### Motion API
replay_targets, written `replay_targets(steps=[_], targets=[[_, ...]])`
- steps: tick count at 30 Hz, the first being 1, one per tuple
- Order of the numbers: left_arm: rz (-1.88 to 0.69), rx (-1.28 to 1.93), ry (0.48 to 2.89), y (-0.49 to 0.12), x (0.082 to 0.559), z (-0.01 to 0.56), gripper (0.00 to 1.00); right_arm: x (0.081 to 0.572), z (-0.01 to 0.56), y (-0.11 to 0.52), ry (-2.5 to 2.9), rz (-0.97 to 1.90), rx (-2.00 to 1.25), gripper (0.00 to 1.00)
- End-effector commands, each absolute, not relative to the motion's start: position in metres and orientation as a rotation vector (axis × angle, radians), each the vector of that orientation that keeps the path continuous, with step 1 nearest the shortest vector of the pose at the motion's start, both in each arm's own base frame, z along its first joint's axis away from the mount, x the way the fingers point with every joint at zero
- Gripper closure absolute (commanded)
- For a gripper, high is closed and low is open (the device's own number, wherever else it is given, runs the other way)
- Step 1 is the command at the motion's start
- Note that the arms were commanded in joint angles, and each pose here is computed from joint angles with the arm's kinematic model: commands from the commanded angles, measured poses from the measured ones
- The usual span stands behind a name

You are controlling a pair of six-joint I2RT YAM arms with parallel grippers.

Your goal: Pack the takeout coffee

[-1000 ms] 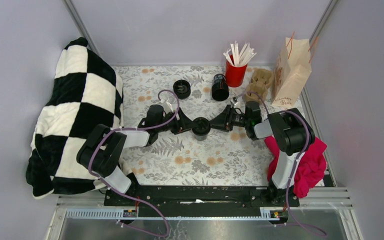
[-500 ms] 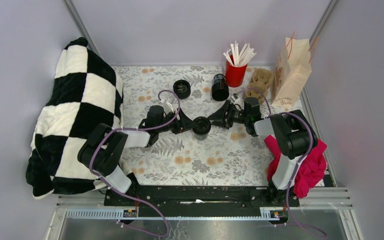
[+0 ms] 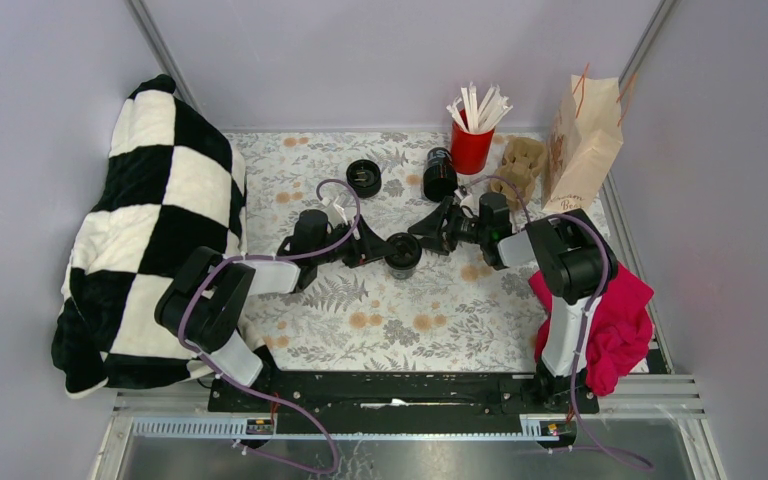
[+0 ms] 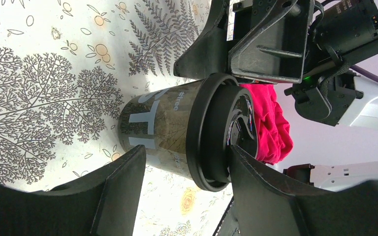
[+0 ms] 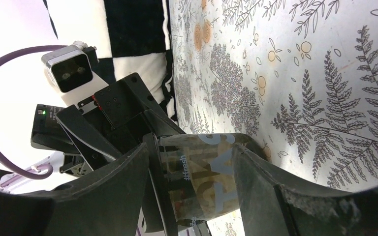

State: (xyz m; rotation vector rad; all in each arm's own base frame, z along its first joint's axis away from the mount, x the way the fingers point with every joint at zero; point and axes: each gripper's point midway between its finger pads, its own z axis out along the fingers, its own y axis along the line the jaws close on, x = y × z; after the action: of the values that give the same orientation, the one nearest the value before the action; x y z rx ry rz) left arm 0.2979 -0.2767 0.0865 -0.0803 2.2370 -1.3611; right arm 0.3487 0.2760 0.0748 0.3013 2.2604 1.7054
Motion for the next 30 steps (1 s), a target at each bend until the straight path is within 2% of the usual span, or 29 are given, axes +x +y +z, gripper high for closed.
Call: replay_targets(steps=[1,10,14,22,25,30], targets=[[-0.968,-0.214,2.655,-0.227,0.249,-0.024,0.36,0.334,0.077,0.289,2.246,1.761,0.195,0.3],[-0.959,-0.217,2.656,-0.226,0.251,-0.024,0.36,0.326,0.072,0.288,2.247,1.769,0.129,0.23],[-0.956,-0.219,2.661,-0.226,0.25,-0.026,0.36,0.318,0.034,0.282,2.345,1.708,0.198,0.28],[-0.937,-0.229,2.68,-0.222,0.246,-0.034,0.36,0.3,-0.045,0.253,2.555,1.376,0.391,0.33],[-0.94,-0.233,2.677,-0.222,0.244,-0.034,0.36,0.304,-0.034,0.253,2.535,1.378,0.368,0.32],[-0.938,-0.227,2.668,-0.222,0.245,-0.028,0.36,0.328,0.054,0.272,2.371,1.553,0.203,0.23]])
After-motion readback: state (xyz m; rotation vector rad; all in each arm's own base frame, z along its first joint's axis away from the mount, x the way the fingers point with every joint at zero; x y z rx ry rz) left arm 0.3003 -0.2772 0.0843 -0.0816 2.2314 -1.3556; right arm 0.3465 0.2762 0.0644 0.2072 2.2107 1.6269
